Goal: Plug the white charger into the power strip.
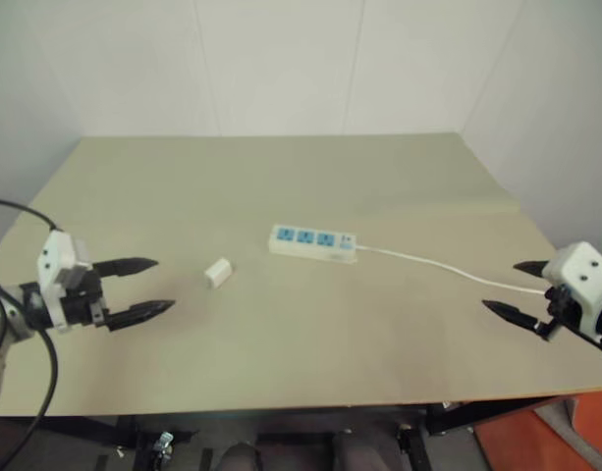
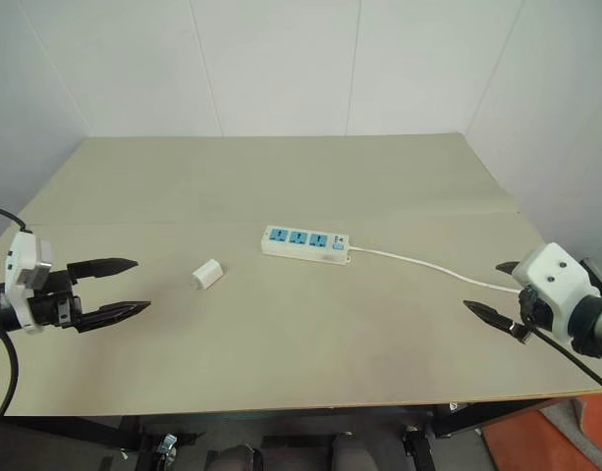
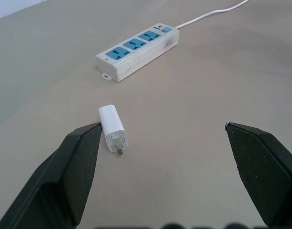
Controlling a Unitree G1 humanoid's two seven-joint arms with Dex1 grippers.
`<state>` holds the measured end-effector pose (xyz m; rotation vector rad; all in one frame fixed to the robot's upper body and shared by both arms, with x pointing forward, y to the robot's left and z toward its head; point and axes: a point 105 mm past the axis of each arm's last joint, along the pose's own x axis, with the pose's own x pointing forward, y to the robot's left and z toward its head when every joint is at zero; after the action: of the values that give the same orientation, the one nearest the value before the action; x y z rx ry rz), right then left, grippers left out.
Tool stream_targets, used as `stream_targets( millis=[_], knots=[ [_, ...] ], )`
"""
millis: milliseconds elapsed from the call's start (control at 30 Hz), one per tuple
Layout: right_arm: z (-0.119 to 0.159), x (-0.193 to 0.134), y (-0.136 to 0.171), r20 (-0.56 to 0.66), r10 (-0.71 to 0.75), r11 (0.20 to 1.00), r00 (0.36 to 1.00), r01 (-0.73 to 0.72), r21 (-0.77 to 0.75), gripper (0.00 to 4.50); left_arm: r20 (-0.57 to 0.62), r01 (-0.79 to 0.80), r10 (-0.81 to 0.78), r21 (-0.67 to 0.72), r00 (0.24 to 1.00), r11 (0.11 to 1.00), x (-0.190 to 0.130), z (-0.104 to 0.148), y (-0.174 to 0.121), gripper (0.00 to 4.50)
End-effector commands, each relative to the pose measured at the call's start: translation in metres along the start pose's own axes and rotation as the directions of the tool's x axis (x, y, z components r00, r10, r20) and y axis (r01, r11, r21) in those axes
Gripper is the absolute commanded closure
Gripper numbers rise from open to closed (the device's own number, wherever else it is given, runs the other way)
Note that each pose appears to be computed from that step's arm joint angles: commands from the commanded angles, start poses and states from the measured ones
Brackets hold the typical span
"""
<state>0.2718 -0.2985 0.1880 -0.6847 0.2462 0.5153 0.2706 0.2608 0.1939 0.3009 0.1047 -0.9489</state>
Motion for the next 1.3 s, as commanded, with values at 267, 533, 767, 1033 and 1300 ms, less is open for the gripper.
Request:
stream_targets(
  millis=[267,533,767,1033,1300],
  knots=[
    [0.012,-0.002,-0.008,0.029,-0.04,0.999,0.999,0.039,0.026,0.02,0.023,-0.02,0.019,0.054,1.0,0.998,0.004,0.014,0.008,0.0],
    [0.015,0.001,-0.002,0.054,-0.009,1.0,0.999,0.008,0.027,0.02,0.05,-0.043,0.04,0.061,0.998,0.997,0.006,0.019,0.005,0.0],
    [0.016,0.018,-0.004,0.092,0.001,0.998,0.996,-0.007,0.068,0.02,0.081,-0.062,0.058,0.046,0.995,0.997,0.009,0.021,0.002,0.0],
    [0.018,0.088,-0.007,0.258,0.0,0.955,0.966,-0.077,0.287,0.02,0.174,0.085,-0.095,0.061,0.98,0.994,0.054,0.04,-0.022,0.0],
    [0.033,0.164,-0.011,0.285,0.019,0.95,0.958,-0.106,0.294,0.02,0.242,0.161,-0.172,0.065,0.955,0.985,0.09,0.052,-0.038,0.0]
  ],
)
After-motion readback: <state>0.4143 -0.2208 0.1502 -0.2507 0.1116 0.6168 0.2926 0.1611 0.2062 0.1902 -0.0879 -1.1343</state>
